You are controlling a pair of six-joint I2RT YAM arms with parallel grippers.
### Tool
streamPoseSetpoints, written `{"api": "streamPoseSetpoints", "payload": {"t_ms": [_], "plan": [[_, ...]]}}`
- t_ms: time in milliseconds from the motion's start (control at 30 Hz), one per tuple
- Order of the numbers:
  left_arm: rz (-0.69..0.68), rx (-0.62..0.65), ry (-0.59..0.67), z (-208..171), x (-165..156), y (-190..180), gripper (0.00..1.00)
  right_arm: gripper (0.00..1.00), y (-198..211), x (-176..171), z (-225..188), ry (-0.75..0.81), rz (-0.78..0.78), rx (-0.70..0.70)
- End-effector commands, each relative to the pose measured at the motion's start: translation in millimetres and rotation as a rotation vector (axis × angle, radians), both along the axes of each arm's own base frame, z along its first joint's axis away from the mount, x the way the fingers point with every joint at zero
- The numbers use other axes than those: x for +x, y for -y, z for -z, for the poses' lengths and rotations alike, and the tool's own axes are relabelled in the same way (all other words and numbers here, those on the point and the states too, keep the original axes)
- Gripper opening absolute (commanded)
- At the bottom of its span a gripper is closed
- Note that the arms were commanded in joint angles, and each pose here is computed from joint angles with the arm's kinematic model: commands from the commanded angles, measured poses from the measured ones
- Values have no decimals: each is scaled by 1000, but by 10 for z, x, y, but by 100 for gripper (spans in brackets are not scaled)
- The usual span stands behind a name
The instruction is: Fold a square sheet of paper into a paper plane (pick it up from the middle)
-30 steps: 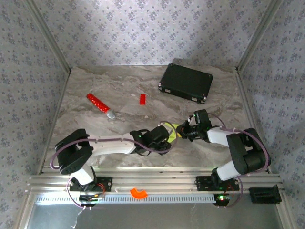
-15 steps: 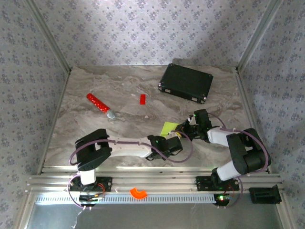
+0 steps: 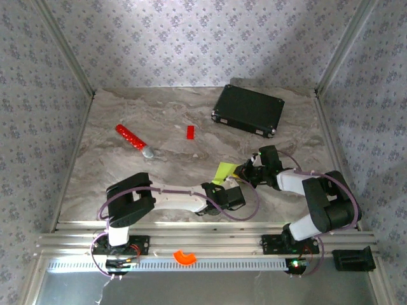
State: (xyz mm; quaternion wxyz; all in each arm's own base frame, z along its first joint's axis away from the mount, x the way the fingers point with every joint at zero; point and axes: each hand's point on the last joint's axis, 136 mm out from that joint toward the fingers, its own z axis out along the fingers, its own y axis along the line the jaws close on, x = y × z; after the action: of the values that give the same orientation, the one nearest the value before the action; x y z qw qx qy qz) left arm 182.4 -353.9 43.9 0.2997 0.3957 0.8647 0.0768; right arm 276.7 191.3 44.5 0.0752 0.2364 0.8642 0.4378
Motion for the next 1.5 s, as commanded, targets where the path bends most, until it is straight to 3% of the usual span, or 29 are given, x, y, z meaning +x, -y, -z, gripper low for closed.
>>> {"api": "streamPoseSetpoints", "payload": {"t_ms": [0,400,633,900,1133,1333,1467], "plan": [[-6,40,27,4,25,-41,40,0,13,0,-42,5,12,10],[-17,55,24,68,30,-51,37,0,6,7,-52,7,12,14],[-21,60,33,59,42,-57,27,0,3,11,-59,7,13,18],[-25,64,35,69,43,-63,27,0,2,0,-54,3,11,19],[-29,65,35,63,52,-51,13,0,7,-5,-50,1,11,19],[-34,54,37,59,56,-39,14,0,9,-4,-45,2,12,17],[-37,51,35,60,57,-44,8,0,11,-5,-43,2,12,16]]}}
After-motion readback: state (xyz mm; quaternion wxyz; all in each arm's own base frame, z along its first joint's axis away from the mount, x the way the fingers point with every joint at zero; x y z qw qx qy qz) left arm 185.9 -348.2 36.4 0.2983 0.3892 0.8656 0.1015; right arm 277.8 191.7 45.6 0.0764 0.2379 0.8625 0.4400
